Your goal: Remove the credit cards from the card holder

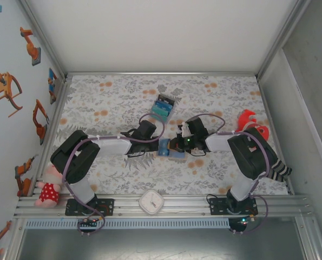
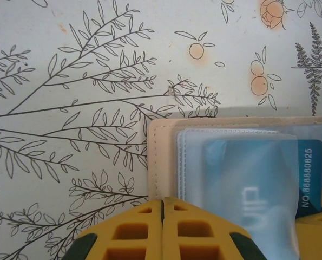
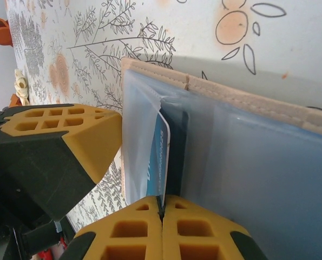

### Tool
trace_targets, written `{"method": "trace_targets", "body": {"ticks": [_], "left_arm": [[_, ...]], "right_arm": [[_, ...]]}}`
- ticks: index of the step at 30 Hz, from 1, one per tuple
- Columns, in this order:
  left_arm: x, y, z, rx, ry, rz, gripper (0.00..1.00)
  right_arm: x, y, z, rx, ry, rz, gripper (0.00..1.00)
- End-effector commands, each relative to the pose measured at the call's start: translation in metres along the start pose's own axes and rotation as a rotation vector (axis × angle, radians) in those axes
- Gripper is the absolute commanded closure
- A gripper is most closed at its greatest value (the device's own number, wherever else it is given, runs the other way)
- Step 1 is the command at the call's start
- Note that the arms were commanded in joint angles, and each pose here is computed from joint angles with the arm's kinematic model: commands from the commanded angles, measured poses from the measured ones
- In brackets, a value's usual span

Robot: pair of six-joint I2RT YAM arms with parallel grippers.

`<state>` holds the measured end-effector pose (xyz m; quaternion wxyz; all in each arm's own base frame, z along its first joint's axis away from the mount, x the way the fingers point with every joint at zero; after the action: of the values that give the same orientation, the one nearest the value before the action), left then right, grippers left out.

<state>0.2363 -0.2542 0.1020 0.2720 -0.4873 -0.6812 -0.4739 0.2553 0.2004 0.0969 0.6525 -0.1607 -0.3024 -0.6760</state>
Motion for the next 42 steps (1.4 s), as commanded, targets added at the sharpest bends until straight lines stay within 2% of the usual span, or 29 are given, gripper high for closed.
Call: {"method": "trace_targets", "body": {"ticks": [1,20,29,34,42], "left_arm": [[-0.004,-0.01,0.021,0.019,0.112,0.052,1.0],[0.007,-0.008,0.034,0.047,0.117,0.01,1.0],[0.021,0.005,0.043,-0.018,0.129,-0.037,1.0],[0.033,0.016,0.041,-0.043,0.121,-0.071,0.9],[0.066,0.023,0.036,-0.034,0.107,-0.165,0.69]], "right_arm": [[0.007,-0.01,-0.013,-0.032,-0.091,0.02,0.97],[0.045,-0.008,0.009,0.063,-0.166,-0.043,1.0],[0.065,0.003,0.035,0.174,-0.158,-0.105,1.0],[0.076,0.014,0.052,0.254,-0.171,-0.132,1.0],[0.096,0.049,0.084,0.492,-0.293,-0.169,1.0]]}}
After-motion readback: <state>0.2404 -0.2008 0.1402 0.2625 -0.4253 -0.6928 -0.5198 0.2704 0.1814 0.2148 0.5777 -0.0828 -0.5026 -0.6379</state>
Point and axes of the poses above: each hand's point on the last joint's axis, 136 mm out from that joint toward the fingers, its own x axis back along the fingers, its own z axis along the line the jaws close on, y = z × x, the point moved 10 cm from there along x, back along the fingers, and after that the axes turned 7 degrees about x, right-handed, at the moved point
